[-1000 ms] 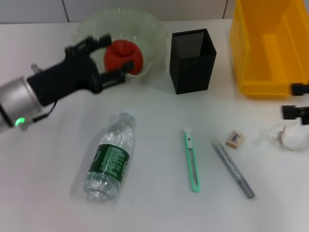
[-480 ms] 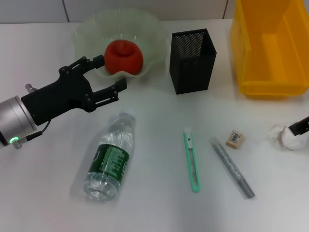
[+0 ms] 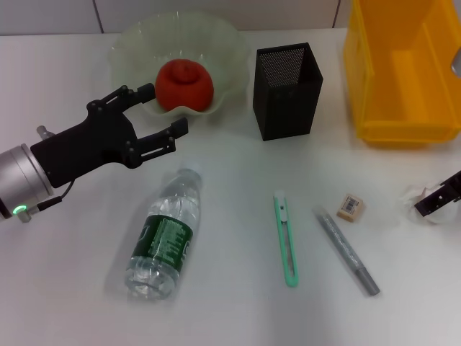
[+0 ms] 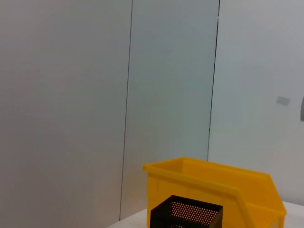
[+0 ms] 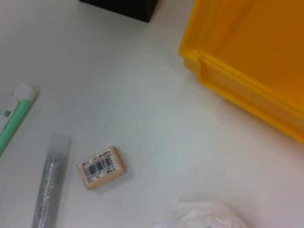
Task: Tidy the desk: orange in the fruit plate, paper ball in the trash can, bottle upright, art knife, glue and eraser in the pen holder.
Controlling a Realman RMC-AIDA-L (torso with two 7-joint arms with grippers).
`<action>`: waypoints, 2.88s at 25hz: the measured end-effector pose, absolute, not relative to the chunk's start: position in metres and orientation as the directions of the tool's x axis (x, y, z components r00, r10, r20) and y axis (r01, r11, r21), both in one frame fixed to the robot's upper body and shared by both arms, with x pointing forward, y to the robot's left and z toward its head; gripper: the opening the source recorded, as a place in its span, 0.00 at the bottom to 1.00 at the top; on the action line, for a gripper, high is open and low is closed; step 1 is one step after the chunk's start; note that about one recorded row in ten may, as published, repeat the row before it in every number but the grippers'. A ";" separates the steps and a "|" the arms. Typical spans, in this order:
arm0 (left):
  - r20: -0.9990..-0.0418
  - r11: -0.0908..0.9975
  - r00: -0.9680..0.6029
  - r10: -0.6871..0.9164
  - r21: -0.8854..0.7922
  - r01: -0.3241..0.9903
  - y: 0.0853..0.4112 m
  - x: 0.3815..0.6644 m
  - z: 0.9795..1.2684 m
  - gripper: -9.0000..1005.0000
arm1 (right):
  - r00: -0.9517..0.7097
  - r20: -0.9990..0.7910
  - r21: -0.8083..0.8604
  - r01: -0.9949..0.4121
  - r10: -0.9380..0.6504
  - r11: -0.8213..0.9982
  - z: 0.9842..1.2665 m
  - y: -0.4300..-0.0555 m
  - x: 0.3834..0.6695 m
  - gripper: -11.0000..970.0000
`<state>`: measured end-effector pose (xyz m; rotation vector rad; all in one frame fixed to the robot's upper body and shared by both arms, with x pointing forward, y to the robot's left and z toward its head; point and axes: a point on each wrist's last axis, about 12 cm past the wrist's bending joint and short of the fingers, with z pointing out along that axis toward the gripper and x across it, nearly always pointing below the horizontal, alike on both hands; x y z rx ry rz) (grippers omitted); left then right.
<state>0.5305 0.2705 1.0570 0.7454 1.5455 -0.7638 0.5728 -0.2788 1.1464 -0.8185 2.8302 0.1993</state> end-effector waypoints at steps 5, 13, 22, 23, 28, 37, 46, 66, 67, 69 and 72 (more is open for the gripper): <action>-0.995 0.579 -0.094 0.040 -0.054 0.813 0.271 0.531 1.058 0.83 | -0.830 -0.206 0.086 -0.544 -0.519 0.835 1.139 -0.275 0.576 0.84; -0.995 0.586 -0.093 0.040 -0.052 0.809 0.273 0.529 1.057 0.82 | -0.816 -0.224 0.079 -0.559 -0.532 0.825 1.148 -0.270 0.579 0.65; -0.995 0.587 -0.088 0.041 -0.047 0.808 0.274 0.529 1.057 0.81 | -0.732 -0.503 -0.069 -0.496 -0.460 0.865 1.244 -0.277 0.581 0.60; -0.995 0.587 -0.088 0.042 -0.047 0.808 0.274 0.529 1.057 0.81 | -0.708 -0.543 -0.096 -0.481 -0.451 0.871 1.254 -0.278 0.584 0.61; -0.996 0.587 -0.082 0.041 -0.042 0.808 0.274 0.529 1.058 0.80 | -0.649 -0.635 -0.143 -0.433 -0.418 0.890 1.254 -0.280 0.616 0.63; -0.994 0.560 -0.107 0.028 -0.073 0.826 0.271 0.530 1.061 0.79 | -0.696 -0.585 -0.122 -0.432 -0.416 0.894 1.201 -0.270 0.655 0.66; -0.971 0.523 -0.228 0.077 -0.155 0.838 0.272 0.534 1.085 0.78 | -0.582 -0.733 -0.090 -0.428 -0.351 0.899 1.221 -0.282 0.617 0.87; -0.649 0.818 -0.668 0.363 -0.121 0.562 0.182 0.525 1.139 0.76 | -0.159 -0.964 0.052 -0.898 -0.213 0.437 1.080 -0.303 0.440 0.87; -0.636 0.820 -0.678 0.369 -0.121 0.559 0.180 0.528 1.137 0.76 | -0.156 -0.967 0.054 -0.900 -0.204 0.433 1.075 -0.303 0.438 0.87; -0.620 0.819 -0.688 0.376 -0.124 0.560 0.177 0.532 1.132 0.75 | -0.166 -0.970 0.075 -0.899 -0.177 0.432 1.066 -0.303 0.435 0.87; -0.609 0.818 -0.694 0.383 -0.127 0.562 0.173 0.539 1.126 0.75 | -0.184 -0.971 0.102 -0.893 -0.150 0.438 1.058 -0.303 0.434 0.87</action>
